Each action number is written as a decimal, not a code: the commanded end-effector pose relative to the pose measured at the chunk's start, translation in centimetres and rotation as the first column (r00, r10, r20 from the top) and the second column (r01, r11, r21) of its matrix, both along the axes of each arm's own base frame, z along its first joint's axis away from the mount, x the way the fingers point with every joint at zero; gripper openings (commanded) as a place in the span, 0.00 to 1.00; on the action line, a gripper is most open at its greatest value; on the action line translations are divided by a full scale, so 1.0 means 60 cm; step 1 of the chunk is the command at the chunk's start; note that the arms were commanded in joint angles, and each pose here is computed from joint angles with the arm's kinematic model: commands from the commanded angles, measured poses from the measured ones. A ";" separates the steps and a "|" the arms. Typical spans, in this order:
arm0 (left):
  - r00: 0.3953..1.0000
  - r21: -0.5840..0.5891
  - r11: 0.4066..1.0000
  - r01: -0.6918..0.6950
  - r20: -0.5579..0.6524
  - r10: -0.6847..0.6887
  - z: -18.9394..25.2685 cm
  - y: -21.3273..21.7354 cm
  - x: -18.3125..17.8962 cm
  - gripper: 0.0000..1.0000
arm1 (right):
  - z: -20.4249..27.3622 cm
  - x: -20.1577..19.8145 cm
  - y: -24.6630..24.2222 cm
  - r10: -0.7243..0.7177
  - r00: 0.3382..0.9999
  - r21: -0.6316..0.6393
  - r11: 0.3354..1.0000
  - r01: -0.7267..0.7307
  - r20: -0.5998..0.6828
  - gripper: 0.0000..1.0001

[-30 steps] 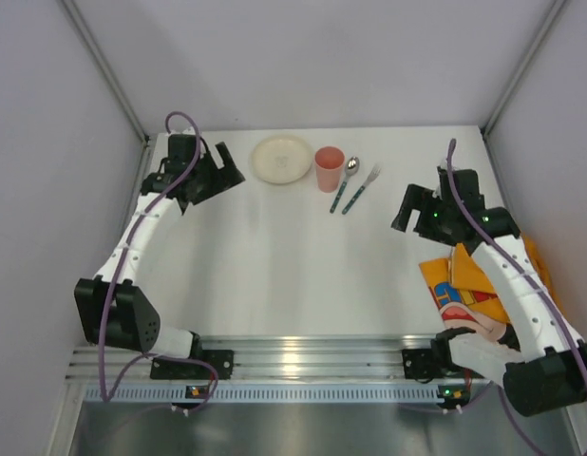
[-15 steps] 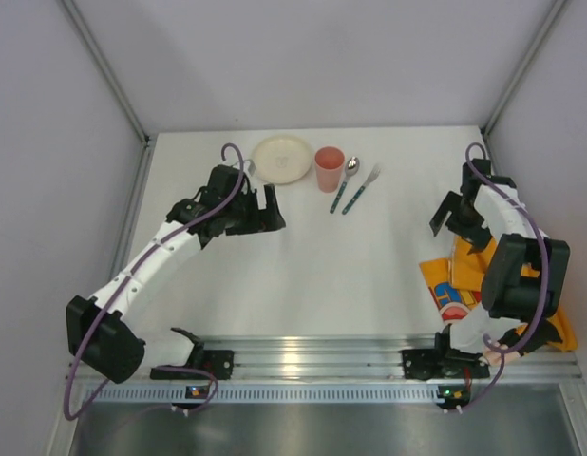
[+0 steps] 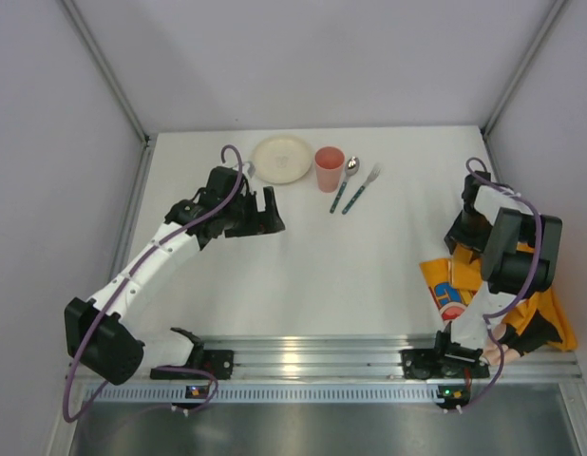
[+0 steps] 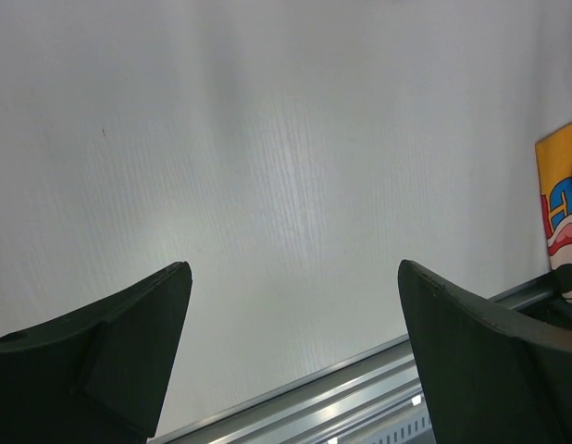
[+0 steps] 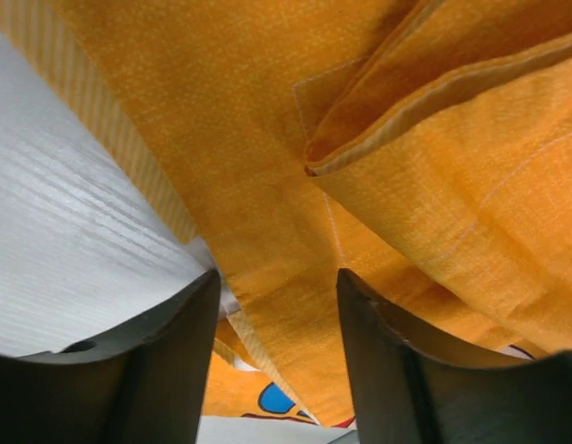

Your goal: Set the dinner table for one person

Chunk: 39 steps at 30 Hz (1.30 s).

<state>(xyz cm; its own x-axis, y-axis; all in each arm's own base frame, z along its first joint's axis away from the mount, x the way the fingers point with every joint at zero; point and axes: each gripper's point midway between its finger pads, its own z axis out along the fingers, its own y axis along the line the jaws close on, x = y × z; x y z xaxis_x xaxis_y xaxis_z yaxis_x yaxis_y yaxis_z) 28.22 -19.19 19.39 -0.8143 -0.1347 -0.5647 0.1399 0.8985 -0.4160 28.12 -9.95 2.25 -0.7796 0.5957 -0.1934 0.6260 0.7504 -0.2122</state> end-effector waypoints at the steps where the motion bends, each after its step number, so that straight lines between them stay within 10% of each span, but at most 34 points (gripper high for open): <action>1: 1.000 -0.008 1.000 0.003 -0.004 -0.003 0.008 0.003 -0.010 0.98 | -0.022 0.008 0.005 0.011 1.000 0.010 1.000 -0.011 0.016 0.51; 9: 1.000 0.000 1.000 -0.013 -0.015 0.013 -0.002 0.012 -0.021 0.98 | -0.023 0.018 0.039 0.088 0.996 0.026 0.996 -0.089 0.033 0.00; 21: 1.000 -0.036 0.999 -0.017 0.022 0.018 0.006 0.003 -0.016 0.98 | 0.094 0.043 0.298 0.327 0.904 0.173 0.908 -0.381 0.276 0.00; 39: 0.968 0.073 0.977 -0.202 0.165 0.188 0.106 0.100 -0.042 0.99 | 0.276 0.005 0.807 0.500 0.676 0.335 0.609 -0.719 0.541 0.00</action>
